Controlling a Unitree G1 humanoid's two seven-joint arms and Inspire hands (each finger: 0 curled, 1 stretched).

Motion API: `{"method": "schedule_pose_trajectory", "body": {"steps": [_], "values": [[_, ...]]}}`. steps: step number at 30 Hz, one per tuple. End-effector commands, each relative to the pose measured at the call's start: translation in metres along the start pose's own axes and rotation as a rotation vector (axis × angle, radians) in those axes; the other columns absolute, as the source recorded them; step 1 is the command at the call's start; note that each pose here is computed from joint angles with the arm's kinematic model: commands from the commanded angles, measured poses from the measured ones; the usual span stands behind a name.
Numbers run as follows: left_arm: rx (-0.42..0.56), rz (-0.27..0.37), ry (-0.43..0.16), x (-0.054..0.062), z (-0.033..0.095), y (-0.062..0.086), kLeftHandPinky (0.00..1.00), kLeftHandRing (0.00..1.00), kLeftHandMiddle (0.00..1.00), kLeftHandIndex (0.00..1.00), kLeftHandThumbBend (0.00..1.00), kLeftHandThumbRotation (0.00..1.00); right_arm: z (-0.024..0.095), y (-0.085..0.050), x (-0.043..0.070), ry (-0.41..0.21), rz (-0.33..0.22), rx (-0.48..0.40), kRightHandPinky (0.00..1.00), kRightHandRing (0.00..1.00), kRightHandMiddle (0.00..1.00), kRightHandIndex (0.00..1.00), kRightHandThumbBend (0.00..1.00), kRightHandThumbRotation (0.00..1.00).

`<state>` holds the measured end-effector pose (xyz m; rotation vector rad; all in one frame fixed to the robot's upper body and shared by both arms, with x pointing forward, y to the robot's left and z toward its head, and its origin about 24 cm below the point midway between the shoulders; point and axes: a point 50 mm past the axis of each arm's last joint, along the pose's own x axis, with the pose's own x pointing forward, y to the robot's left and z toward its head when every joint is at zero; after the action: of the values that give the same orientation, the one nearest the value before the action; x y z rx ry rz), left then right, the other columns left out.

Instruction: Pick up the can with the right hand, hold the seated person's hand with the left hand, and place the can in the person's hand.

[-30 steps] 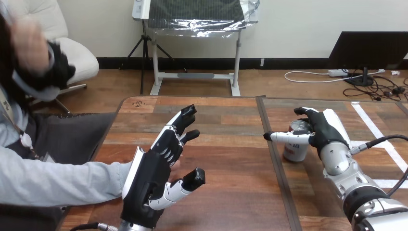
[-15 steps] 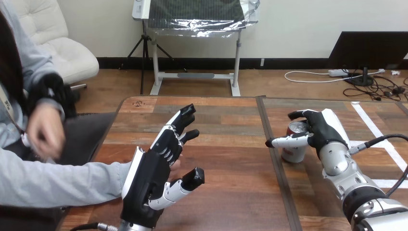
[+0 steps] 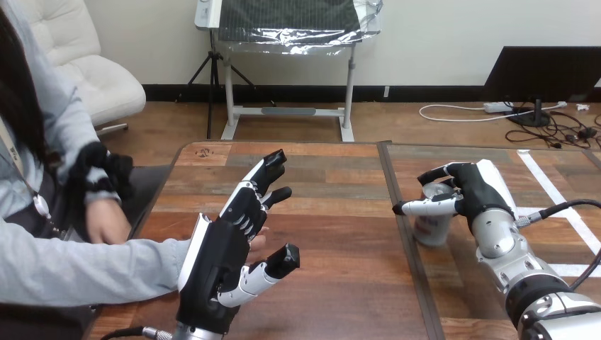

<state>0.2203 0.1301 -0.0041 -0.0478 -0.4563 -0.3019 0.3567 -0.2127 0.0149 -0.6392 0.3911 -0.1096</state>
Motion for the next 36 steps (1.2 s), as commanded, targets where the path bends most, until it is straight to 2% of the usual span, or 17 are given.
{"method": "schedule_pose_trajectory", "body": {"steps": [1, 8, 28, 31, 36], "values": [[0.022, -0.02, -0.063, 0.012, 0.009, 0.001, 0.85, 0.94, 0.94, 0.89, 1.0, 0.63, 0.018, -0.0091, 0.0039, -0.057, -0.035, 0.027, 0.45, 0.49, 0.55, 0.54, 0.85, 0.0], [0.029, -0.017, -0.072, 0.0122, 0.0094, 0.0008, 0.86, 0.94, 0.94, 0.89, 1.0, 0.63, 0.0172, -0.0102, 0.0038, -0.057, -0.042, 0.036, 0.4, 0.45, 0.52, 0.52, 0.85, 0.0], [0.016, -0.024, -0.065, 0.0123, 0.0089, 0.0009, 0.87, 0.94, 0.94, 0.89, 1.0, 0.63, 0.0188, -0.0132, 0.0041, -0.069, -0.061, 0.054, 0.4, 0.47, 0.53, 0.53, 0.83, 0.0], [0.006, -0.024, -0.067, 0.0124, 0.0086, 0.0007, 0.87, 0.94, 0.94, 0.89, 1.0, 0.62, 0.0193, -0.0133, 0.0038, -0.079, -0.063, 0.091, 0.41, 0.47, 0.54, 0.53, 0.83, 0.0], [0.009, -0.023, -0.064, 0.0118, 0.0085, 0.0011, 0.87, 0.94, 0.94, 0.89, 1.0, 0.62, 0.0204, -0.0136, 0.0038, -0.09, -0.063, 0.078, 0.41, 0.47, 0.53, 0.53, 0.83, 0.0]]}}
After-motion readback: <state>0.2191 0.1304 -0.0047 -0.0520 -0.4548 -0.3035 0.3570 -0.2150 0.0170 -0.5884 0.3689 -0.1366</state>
